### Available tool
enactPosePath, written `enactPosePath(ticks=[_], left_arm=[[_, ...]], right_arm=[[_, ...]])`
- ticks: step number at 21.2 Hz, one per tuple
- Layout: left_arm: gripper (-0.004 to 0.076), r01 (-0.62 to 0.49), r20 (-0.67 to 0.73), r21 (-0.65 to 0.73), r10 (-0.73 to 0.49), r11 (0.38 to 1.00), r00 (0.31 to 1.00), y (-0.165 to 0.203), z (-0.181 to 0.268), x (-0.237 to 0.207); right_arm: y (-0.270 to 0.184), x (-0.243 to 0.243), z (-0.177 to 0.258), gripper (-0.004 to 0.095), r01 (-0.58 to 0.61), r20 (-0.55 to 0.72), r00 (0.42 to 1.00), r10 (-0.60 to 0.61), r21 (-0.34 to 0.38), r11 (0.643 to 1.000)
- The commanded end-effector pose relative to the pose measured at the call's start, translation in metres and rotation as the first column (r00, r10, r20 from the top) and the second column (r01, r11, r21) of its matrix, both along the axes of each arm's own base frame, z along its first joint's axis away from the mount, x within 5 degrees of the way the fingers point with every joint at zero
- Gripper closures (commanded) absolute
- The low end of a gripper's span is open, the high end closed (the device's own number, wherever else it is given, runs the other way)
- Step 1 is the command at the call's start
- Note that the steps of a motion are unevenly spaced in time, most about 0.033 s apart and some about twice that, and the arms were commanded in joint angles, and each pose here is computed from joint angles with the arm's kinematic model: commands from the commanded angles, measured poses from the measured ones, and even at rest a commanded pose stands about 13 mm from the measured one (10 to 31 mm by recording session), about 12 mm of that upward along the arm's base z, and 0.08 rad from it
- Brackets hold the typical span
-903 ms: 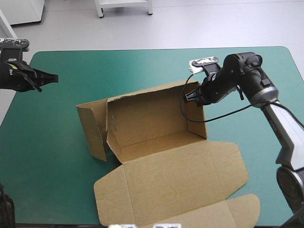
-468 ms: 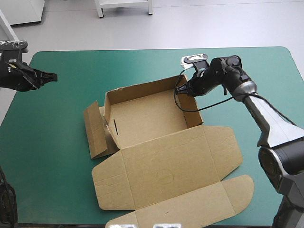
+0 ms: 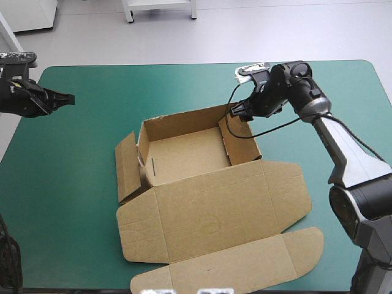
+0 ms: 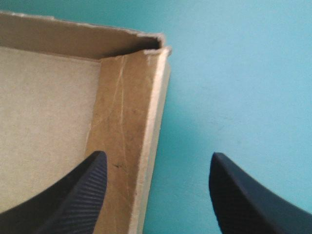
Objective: Fold the box
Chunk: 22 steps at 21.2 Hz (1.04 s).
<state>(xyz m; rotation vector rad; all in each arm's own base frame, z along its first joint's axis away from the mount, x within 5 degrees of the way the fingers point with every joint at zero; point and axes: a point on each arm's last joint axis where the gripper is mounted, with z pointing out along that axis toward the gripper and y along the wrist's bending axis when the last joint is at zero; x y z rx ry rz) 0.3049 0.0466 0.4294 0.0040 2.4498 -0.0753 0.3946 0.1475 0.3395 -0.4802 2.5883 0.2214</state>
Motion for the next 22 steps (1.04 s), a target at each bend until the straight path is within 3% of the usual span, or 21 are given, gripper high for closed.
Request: enactPosePath(ticks=[1,7,11,17,22], left_arm=[[0.0732,0.007,0.114,-0.010,-0.005,1.000,0.993,-0.004,0.021,-0.008],[0.0732,0.016,0.111,-0.016,-0.014,1.000,0.994,-0.005,0.021,-0.008],[0.0732,0.017,0.104,-0.017,-0.016,1.000,0.994,-0.005,0.021,-0.008],[0.0732,0.021,0.105,-0.018,-0.019,1.000,0.994,-0.005,0.021,-0.008],[0.0733,0.026,0.104,-0.014,-0.024,1.000,0.994,-0.005,0.020,-0.008]], right_arm=[[-0.010,-0.016,0.056,0.0262,0.030,0.096,0.995,-0.031,0.019,0.999],[-0.005,-0.026,0.073,0.0262,-0.002,0.086,0.996,-0.007,0.102,0.995],[-0.005,-0.026,0.067,0.0262,0.001,0.069,0.998,-0.008,0.092,0.996],[-0.004,-0.023,0.023,0.0264,0.011,-0.073,0.997,-0.008,0.041,0.999],[-0.003,-0.027,0.002,0.0264,0.011,-0.152,0.988,-0.004,0.044,0.999]])
